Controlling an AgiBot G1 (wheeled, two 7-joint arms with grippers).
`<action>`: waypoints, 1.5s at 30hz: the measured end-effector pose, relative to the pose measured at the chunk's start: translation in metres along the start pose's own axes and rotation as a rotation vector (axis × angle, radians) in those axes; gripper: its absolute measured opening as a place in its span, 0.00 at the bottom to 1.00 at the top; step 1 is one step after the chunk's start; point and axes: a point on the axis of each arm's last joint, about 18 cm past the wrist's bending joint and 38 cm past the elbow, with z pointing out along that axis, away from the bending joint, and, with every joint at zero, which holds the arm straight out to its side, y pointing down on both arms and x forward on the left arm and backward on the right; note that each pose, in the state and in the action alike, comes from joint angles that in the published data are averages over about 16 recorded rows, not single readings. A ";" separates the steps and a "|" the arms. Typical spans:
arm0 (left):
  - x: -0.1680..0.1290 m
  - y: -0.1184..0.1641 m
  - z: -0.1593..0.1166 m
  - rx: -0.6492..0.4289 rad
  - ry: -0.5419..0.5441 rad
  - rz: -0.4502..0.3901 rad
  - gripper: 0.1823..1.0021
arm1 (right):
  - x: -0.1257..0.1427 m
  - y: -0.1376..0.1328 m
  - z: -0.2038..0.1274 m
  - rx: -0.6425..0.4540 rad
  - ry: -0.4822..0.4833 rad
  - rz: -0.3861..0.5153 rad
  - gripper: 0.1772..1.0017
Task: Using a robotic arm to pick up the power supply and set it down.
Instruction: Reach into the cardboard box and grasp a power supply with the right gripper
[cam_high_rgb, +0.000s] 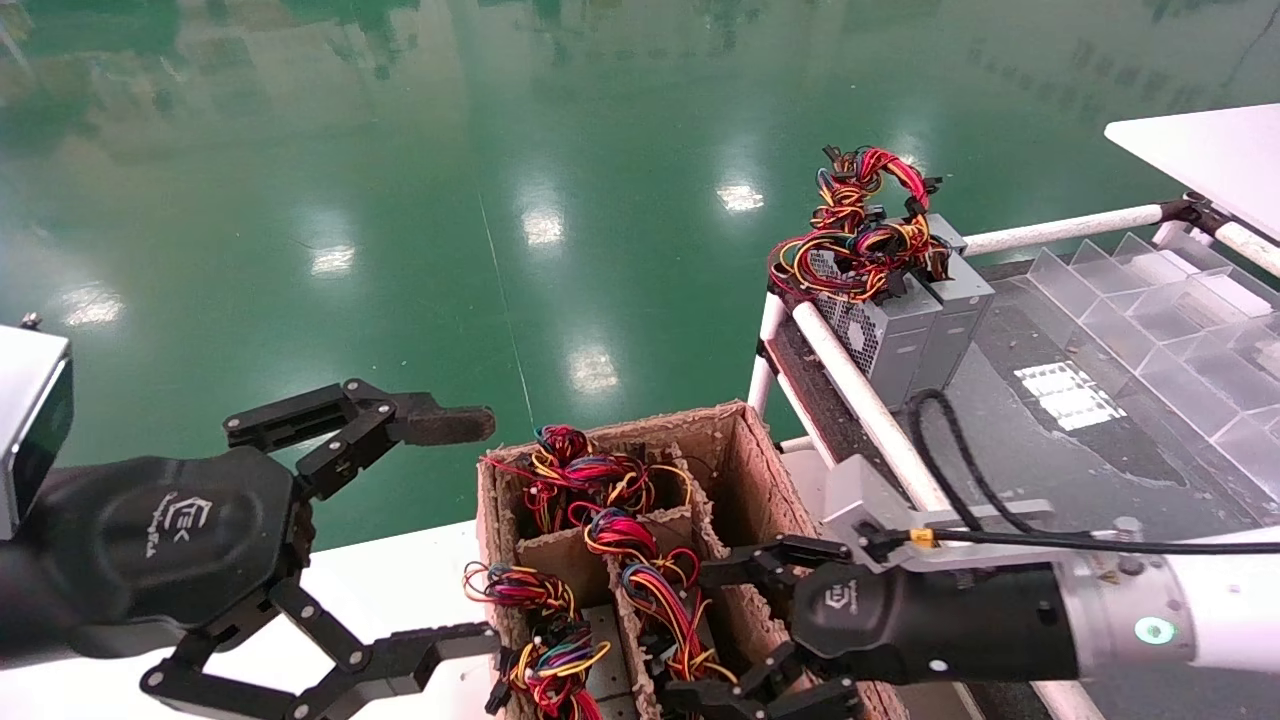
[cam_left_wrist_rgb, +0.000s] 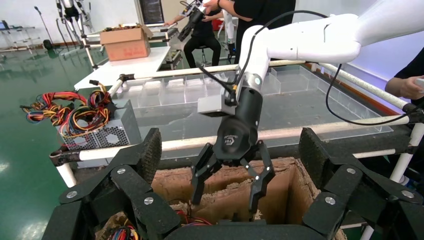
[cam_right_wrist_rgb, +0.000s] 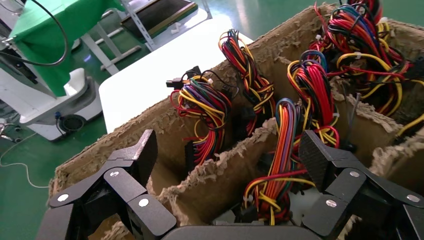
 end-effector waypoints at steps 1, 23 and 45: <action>0.000 0.000 0.000 0.000 0.000 0.000 0.94 | 0.001 0.001 0.003 -0.002 -0.002 0.001 1.00; 0.000 0.000 0.000 0.000 0.000 0.000 1.00 | 0.020 0.010 0.039 -0.048 -0.009 -0.005 0.88; 0.000 0.000 0.000 0.000 0.000 0.000 1.00 | 0.024 0.024 0.043 -0.006 0.032 0.014 0.33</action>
